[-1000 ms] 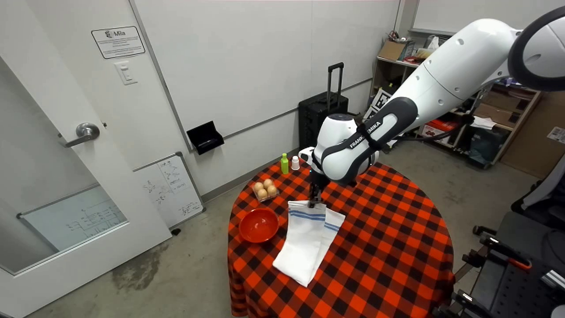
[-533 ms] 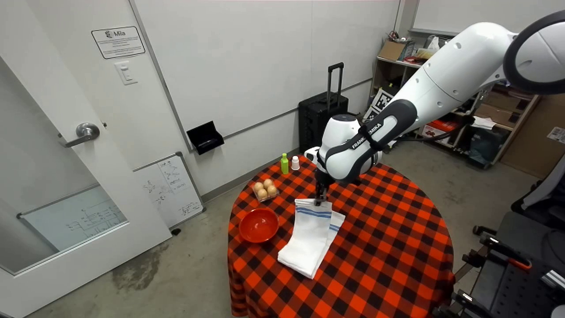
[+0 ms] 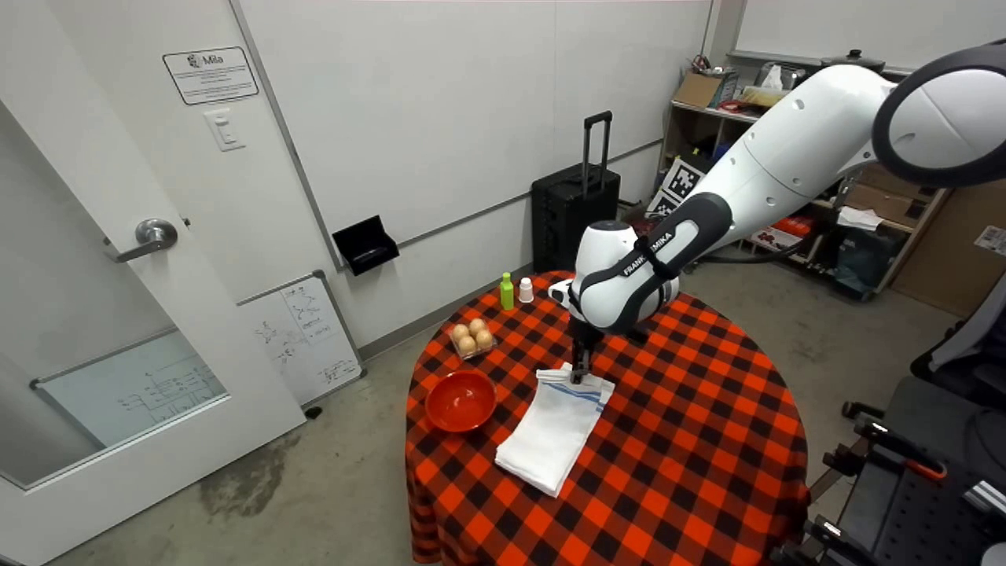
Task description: Fold the towel on the table
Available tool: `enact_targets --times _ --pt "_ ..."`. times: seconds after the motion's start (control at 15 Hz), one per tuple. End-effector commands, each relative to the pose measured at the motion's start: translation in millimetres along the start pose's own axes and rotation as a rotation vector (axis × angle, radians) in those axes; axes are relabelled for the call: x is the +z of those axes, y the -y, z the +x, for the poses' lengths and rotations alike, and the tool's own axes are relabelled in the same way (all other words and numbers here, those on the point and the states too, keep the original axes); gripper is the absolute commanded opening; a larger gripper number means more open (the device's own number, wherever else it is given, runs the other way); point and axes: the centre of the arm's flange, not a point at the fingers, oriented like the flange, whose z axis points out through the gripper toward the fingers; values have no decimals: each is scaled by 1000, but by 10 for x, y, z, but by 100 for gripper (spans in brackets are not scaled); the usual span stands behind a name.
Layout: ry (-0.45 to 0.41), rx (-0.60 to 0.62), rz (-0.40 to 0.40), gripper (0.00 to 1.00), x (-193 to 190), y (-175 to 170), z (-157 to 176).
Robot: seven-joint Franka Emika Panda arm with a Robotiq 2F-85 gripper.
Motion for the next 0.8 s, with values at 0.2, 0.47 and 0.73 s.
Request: enact_targets --times 0.2,0.47,0.73 --pt "17 43 45 1 138 -237 76" --pt "26 53 22 1 156 -410 40" --pt "56 89 -9 1 242 -586 -112"
